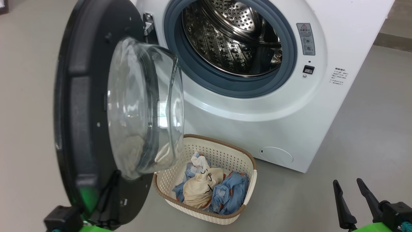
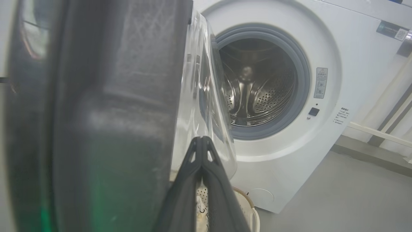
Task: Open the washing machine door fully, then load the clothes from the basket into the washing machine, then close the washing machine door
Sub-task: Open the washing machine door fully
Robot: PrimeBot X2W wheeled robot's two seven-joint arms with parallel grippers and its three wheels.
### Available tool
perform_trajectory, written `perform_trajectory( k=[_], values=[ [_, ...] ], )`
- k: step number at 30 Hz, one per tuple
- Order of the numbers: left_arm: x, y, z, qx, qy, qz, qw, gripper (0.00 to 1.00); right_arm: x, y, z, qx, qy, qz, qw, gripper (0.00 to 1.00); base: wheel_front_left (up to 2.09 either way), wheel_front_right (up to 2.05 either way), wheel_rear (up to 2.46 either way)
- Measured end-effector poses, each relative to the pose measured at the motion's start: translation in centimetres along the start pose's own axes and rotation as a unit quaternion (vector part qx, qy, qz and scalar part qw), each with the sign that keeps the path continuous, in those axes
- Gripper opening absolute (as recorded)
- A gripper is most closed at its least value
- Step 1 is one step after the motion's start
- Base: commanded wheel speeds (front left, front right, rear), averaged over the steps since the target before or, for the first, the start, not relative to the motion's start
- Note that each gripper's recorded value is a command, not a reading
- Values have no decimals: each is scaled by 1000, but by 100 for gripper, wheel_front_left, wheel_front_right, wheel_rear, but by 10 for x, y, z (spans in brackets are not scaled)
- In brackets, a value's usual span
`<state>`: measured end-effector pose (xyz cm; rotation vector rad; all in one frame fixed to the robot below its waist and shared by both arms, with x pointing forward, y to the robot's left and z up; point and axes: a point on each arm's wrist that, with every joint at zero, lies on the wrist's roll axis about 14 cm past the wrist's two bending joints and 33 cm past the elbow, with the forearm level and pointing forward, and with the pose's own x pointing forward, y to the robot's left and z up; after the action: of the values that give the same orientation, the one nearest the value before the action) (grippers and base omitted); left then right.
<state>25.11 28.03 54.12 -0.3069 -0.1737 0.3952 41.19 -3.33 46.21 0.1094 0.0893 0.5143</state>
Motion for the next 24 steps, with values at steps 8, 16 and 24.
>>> perform_trajectory(
  k=[8, 16, 24],
  values=[
    [1, 33, 16, 26, -22, 53, 998, 0, 1, -1, -4, 1, 5, 1, 1000, 100, 0, 0, 0],
    [4, 70, 28, 57, -36, 103, 992, 0, 6, -5, -11, -1, 14, 4, 1000, 100, 0, 0, 0],
    [17, 106, 43, 81, -53, 151, 984, 0, 14, -4, -13, -1, 15, 13, 1000, 100, 0, 0, 0]
  ],
)
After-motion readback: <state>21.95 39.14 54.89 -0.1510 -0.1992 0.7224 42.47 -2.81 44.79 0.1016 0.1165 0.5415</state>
